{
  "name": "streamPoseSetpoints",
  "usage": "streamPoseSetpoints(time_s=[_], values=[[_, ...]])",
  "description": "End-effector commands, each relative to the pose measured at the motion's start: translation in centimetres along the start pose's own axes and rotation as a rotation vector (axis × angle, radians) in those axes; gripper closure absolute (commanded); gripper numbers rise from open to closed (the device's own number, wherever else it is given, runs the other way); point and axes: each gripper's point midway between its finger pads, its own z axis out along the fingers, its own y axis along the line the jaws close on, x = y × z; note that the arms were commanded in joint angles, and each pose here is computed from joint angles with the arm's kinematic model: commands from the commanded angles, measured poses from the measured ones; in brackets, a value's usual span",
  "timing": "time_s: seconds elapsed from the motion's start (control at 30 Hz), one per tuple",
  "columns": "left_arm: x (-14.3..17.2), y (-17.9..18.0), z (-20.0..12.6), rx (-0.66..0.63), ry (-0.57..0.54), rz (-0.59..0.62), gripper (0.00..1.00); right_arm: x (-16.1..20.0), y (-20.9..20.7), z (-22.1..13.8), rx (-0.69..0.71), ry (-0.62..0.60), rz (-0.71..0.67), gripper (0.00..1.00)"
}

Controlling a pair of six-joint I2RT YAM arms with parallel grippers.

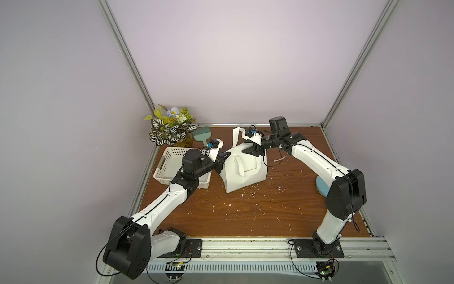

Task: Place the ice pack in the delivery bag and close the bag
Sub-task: Seal the delivery bag at the center of the board, then reset both arms

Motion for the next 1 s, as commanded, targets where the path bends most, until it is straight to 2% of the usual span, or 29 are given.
streamPoseSetpoints(time_s=[0.0,0.13,0.27,0.43,0.57,0.67,0.9,0.93,0.97], values=[[-2.3,-0.7,-0.7,0.018,-0.080,0.049,1.00,1.1,-0.5,0.6,0.038,0.052,0.021,0.44],[-2.5,-0.9,-0.9,0.026,-0.086,0.046,1.00,1.9,-1.5,1.0,0.114,0.096,0.030,0.53],[-2.7,-1.0,-0.9,0.024,-0.094,0.049,1.00,3.0,-0.8,1.7,0.131,0.150,-0.009,0.52],[-2.7,-1.0,-1.0,0.026,-0.093,0.046,1.00,4.8,-1.6,1.9,0.204,0.206,0.015,0.52],[-2.6,-1.0,-1.0,0.026,-0.089,0.046,1.00,4.8,-2.5,1.2,0.266,0.204,0.028,0.51],[-2.5,-1.0,-1.1,0.025,-0.086,0.046,1.00,4.2,-2.8,0.0,0.274,0.154,0.052,0.49],[-2.5,-1.0,-1.1,0.018,-0.087,0.034,1.00,0.0,-2.0,-5.2,0.296,-0.072,0.032,0.37],[-2.5,-0.9,-1.1,0.018,-0.088,0.030,0.98,-0.7,-1.9,-6.2,0.314,-0.107,0.029,0.35],[-2.6,-1.0,-1.2,0.020,-0.092,0.027,0.92,-1.1,-1.8,-7.0,0.336,-0.133,0.033,0.32]])
